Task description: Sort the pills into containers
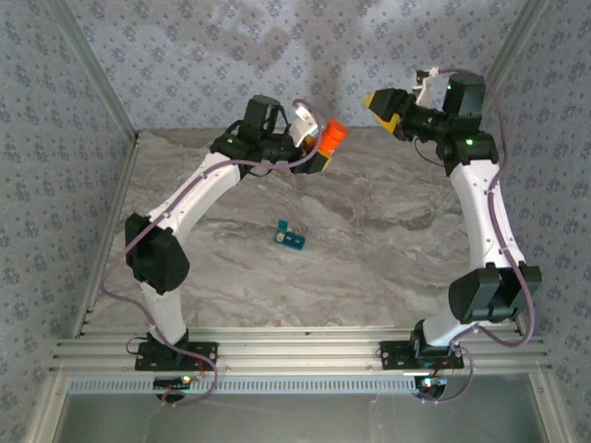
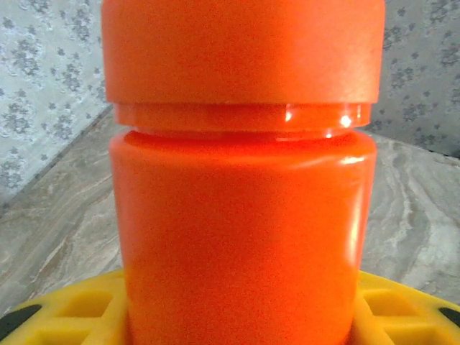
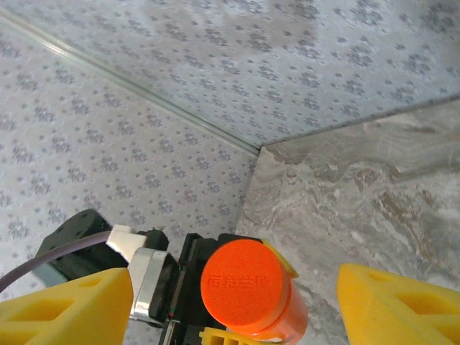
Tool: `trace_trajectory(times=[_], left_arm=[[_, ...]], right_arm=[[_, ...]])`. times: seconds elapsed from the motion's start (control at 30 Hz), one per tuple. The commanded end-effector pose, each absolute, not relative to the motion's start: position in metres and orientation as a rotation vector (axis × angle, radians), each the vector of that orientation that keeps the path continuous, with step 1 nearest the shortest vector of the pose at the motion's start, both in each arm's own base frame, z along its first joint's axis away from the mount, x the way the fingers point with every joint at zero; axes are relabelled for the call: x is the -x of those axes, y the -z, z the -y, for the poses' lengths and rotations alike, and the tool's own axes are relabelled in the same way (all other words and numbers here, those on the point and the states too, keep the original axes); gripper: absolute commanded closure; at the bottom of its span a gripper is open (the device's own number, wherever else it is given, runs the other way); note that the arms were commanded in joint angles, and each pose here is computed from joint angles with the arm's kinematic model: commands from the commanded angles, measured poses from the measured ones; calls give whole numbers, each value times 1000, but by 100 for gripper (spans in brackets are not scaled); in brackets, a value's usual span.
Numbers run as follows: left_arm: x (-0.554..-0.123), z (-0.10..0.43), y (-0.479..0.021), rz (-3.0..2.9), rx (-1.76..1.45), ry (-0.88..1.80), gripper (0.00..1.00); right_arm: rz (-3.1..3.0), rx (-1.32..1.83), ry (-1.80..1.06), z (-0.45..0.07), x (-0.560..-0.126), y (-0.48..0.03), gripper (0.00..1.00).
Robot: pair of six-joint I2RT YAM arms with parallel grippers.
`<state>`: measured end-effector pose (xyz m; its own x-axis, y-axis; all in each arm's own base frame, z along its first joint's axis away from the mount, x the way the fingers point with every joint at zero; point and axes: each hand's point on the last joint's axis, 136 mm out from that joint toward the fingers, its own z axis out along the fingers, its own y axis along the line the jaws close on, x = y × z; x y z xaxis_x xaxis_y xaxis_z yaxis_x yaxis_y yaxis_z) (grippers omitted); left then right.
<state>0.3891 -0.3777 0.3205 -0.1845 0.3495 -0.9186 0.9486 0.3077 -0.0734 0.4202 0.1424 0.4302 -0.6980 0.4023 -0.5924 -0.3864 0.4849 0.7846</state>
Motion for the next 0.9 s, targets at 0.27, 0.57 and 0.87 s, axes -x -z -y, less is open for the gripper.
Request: trace_trajectory(times=[0.27, 0.57, 0.87], left_arm=[[-352, 374, -366, -1620, -1275, 1067, 100], [-345, 375, -364, -1633, -1301, 1097, 100], [-340, 378, -363, -1634, -1314, 1103, 100]], right_arm=[[-1971, 426, -1273, -161, -397, -425, 28], [-2051, 563, -1226, -191, -382, -412, 28], [-2079, 611, -1233, -206, -375, -404, 31]])
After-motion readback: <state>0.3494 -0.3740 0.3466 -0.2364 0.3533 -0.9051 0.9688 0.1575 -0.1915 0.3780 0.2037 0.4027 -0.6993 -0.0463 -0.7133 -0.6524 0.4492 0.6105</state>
